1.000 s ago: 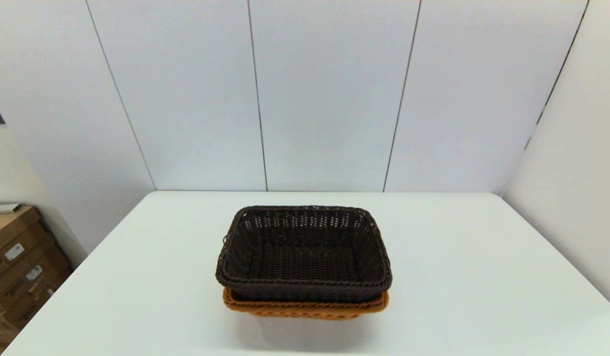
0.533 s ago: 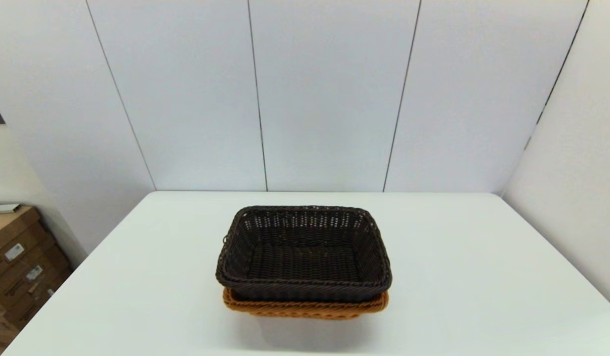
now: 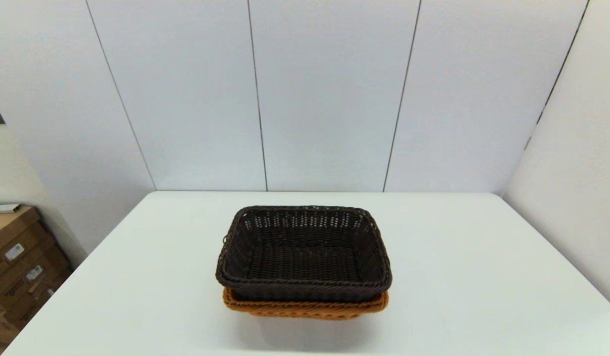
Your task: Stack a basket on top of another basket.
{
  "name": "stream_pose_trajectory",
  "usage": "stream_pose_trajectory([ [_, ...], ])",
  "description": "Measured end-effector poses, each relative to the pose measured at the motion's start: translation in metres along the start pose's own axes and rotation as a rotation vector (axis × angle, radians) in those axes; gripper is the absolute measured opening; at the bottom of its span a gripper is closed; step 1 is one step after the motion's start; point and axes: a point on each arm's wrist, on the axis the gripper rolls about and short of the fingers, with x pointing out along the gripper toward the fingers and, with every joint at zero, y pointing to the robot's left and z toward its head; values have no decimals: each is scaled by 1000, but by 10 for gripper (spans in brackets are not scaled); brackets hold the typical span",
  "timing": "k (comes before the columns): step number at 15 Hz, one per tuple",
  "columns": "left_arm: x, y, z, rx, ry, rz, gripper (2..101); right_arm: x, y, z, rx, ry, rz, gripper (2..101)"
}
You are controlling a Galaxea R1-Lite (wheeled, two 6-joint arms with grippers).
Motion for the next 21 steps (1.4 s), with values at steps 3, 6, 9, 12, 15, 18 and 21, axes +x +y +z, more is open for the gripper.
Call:
stream_pose_trajectory([
  [3,0,0,0,0,0,0,978,19,0,-12,-85,-116,-5,971],
  [6,0,0,0,0,0,0,978,25,0,-16,-79,-161,-3,971],
  [9,0,0,0,0,0,0,978,26,0,-18,-59,-157,-1,971],
  [12,0,0,0,0,0,0,978,26,0,-18,-56,-157,-1,971],
  [15,0,0,0,0,0,0,978,26,0,-18,-57,-156,-1,971],
  [18,0,0,0,0,0,0,978,27,0,-19,-57,-155,-1,971],
  [21,0,0,0,0,0,0,978,27,0,-18,-55,-156,0,971],
])
